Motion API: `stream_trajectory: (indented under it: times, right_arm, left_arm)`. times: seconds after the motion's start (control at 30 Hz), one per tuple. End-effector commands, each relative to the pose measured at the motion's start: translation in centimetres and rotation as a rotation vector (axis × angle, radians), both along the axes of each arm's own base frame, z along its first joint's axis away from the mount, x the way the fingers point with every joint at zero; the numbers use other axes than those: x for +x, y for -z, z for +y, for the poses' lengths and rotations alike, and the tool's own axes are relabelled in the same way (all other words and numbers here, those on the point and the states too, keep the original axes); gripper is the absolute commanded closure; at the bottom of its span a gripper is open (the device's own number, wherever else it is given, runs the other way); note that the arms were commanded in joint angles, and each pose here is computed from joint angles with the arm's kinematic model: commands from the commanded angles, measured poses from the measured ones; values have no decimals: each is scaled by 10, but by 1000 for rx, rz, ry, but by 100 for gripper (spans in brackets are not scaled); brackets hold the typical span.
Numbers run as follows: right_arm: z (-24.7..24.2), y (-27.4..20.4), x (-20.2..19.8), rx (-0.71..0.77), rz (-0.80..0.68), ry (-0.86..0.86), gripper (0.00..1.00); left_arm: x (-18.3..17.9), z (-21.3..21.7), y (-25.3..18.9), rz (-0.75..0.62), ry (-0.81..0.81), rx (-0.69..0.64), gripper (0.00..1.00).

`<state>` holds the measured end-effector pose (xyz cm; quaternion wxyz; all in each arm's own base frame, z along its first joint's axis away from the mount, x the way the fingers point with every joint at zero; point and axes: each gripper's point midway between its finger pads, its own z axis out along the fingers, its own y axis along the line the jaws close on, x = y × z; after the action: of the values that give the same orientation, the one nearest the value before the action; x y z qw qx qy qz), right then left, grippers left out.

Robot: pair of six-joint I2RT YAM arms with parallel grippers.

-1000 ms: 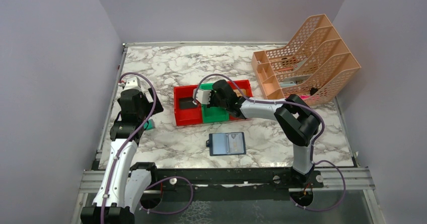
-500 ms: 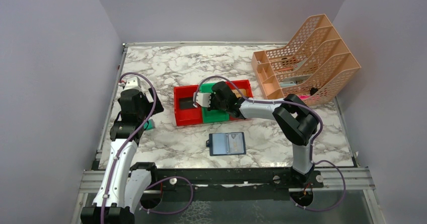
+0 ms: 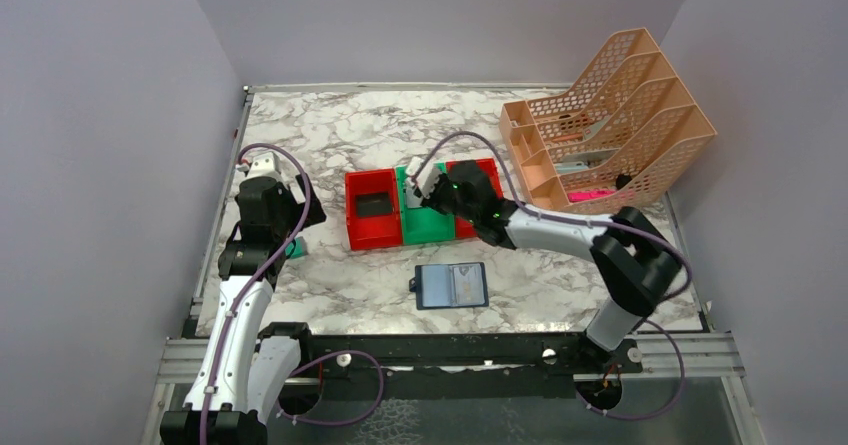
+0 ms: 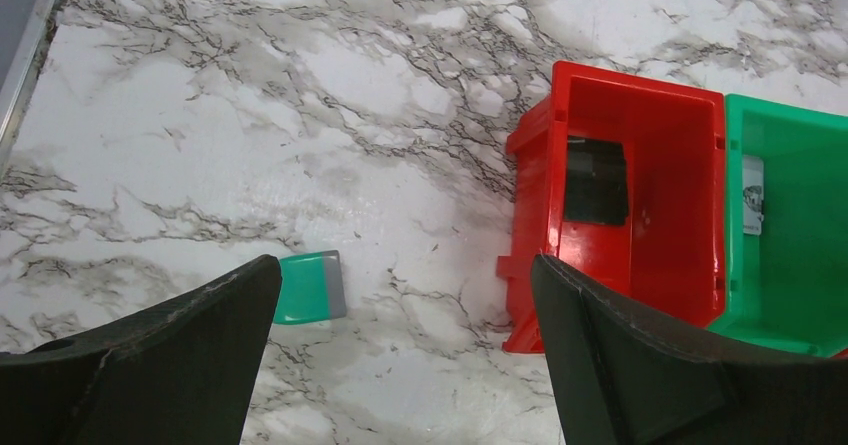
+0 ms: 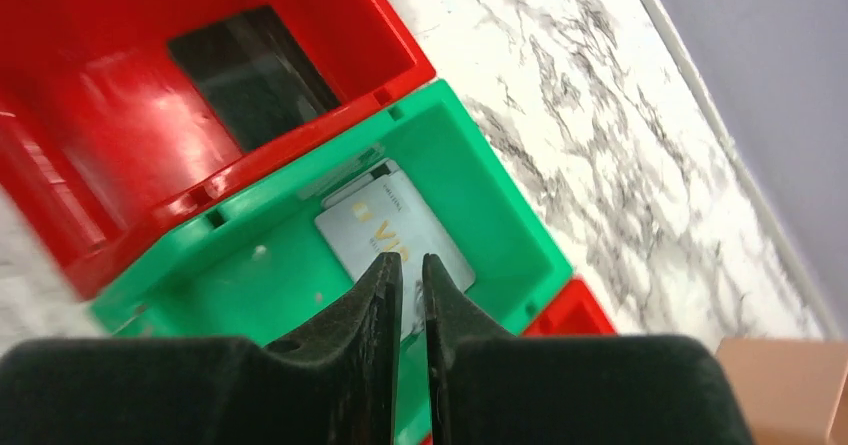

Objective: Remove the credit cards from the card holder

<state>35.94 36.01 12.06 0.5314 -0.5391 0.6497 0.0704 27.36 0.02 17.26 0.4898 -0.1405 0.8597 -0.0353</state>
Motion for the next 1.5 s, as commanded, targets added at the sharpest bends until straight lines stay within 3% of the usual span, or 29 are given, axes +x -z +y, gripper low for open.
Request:
stream_trajectory:
  times: [0.0,0.13,0.2,0.33,0.47,0.63,0.9,0.97,1.0,1.13,1.3,1.47]
  right_arm:
    - [-6,-56,-33,448,72,81,78]
    - [-57,-55,-42,633,238,412,75]
    - [-86,-40,-52,647,341,601,75]
    - [-119,-18,-88,615,454,681,72]
    - [-147,6,-120,677,570,781,54]
    - [-171,35,-142,757,647,889,53]
    - [-160,39,-152,772,751,881,28]
    - [-153,37,-155,722,764,826,6]
    - [-153,39,-156,714,774,832,0]
    - [-147,49,-164,733,845,832,0]
    - [-132,51,-176,782,951,775,1]
    - [-127,56,-180,751,990,772,19]
  left_arm:
    - [3,-12,-4,-23,81,-19,1]
    - [5,-16,-4,-23,110,-17,1]
    - [5,-16,-4,-23,118,-15,1]
    - [7,-24,-3,-21,162,-26,1]
    - [9,-30,-1,-16,201,-38,1]
    - [11,-51,-8,-62,299,-101,1]
    - [-5,-123,-35,-100,533,-199,1]
    - [-14,-147,-42,-102,580,-217,1]
    - [-18,-158,-42,-95,599,-227,1]
    - [-38,-195,-33,-37,673,-277,1]
    - [-60,-244,-28,-13,797,-431,3]
    - [-86,-287,2,70,900,-429,8]
